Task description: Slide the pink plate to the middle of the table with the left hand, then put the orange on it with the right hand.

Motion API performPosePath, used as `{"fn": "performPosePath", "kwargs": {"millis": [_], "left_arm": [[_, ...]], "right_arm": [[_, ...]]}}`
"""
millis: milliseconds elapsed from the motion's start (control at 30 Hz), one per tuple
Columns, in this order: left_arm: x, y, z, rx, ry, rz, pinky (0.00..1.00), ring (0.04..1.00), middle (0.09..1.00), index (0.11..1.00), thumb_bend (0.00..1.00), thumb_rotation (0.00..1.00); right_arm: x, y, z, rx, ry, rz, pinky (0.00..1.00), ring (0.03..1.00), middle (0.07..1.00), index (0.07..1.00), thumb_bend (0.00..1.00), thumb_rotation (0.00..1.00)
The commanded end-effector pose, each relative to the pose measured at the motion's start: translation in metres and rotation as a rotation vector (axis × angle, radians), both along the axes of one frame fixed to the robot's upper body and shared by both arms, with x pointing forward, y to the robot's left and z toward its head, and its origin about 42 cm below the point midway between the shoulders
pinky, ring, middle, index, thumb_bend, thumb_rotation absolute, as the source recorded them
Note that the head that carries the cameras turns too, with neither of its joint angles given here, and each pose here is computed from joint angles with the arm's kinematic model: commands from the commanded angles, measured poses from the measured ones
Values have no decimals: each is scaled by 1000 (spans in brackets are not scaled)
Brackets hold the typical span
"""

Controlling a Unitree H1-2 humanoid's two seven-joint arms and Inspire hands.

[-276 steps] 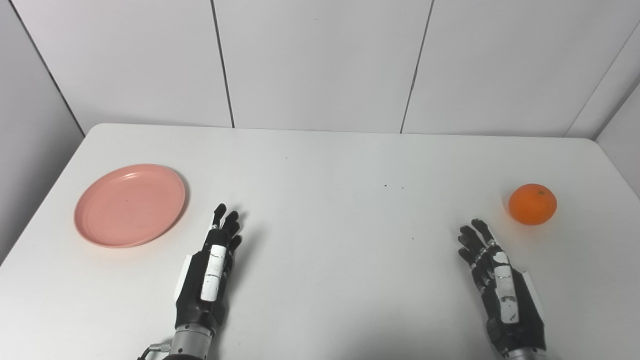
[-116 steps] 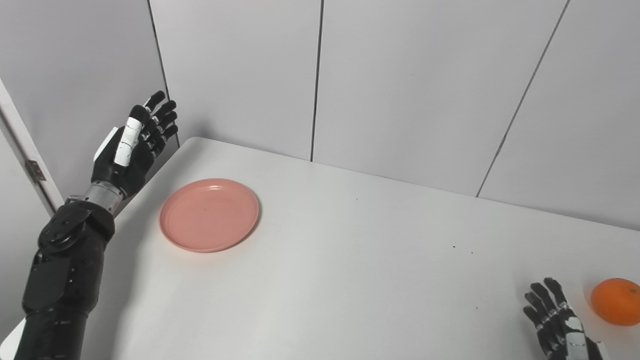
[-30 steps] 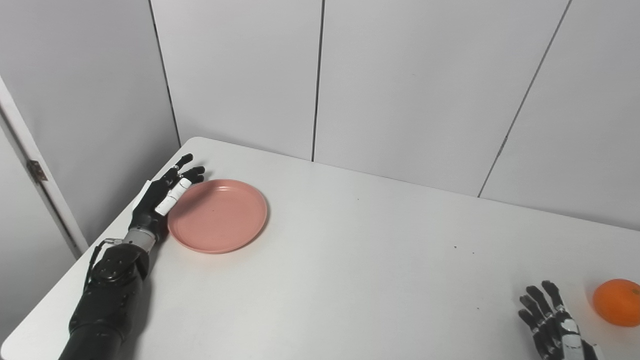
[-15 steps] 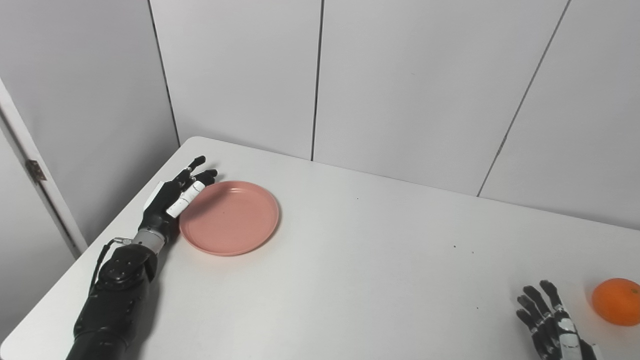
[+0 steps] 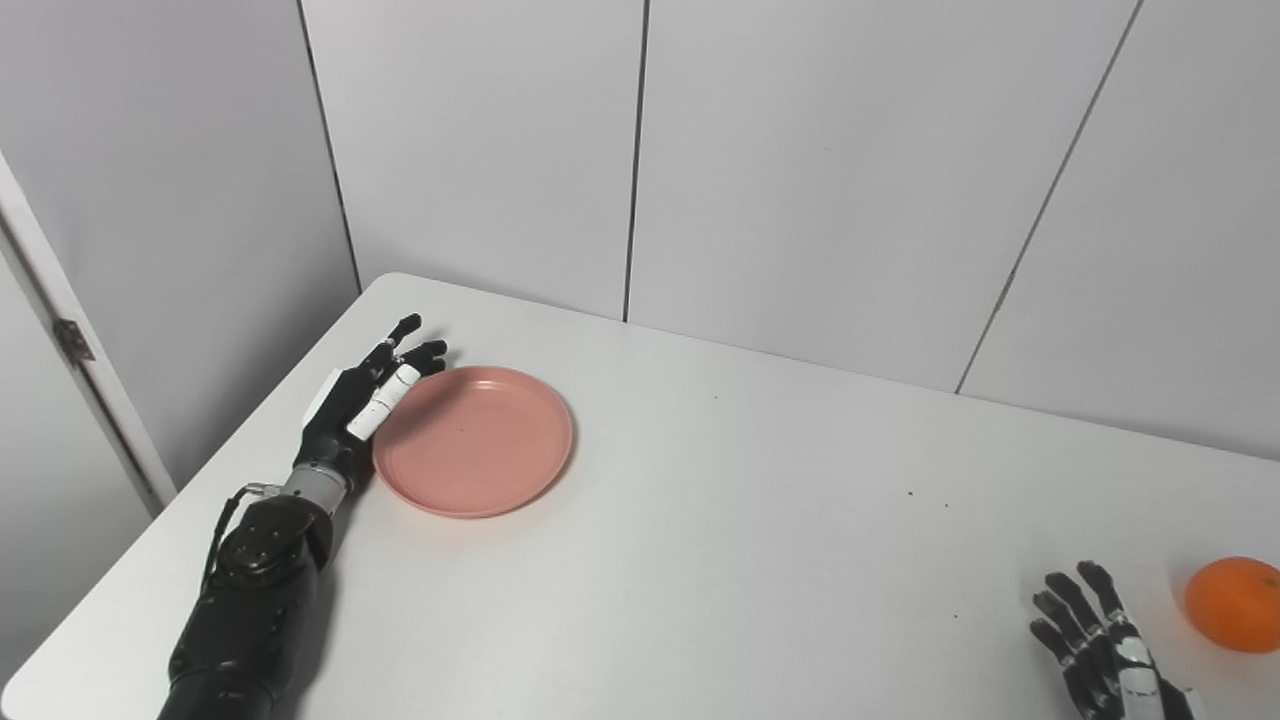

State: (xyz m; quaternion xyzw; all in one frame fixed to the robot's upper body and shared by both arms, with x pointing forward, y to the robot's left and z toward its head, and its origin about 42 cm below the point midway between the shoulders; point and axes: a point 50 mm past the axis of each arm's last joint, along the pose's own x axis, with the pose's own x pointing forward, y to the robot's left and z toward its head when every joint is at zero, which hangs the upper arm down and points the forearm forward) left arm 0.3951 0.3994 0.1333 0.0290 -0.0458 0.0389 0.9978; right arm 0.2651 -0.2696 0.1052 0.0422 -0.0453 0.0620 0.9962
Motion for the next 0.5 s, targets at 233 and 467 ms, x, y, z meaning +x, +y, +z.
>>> {"fn": "performPosePath", "kwargs": {"millis": [233, 467], "left_arm": [[0, -20, 1, -5, -45, -31, 742, 819, 822, 905, 1000, 678], [-3, -35, 1, -21, -46, -59, 737, 819, 817, 897, 1000, 671]], "right_arm": [[-34, 13, -45, 61, 172, -6, 901, 897, 900, 946, 814, 908], [-34, 13, -44, 59, 170, -5, 894, 894, 899, 945, 811, 909]]}}
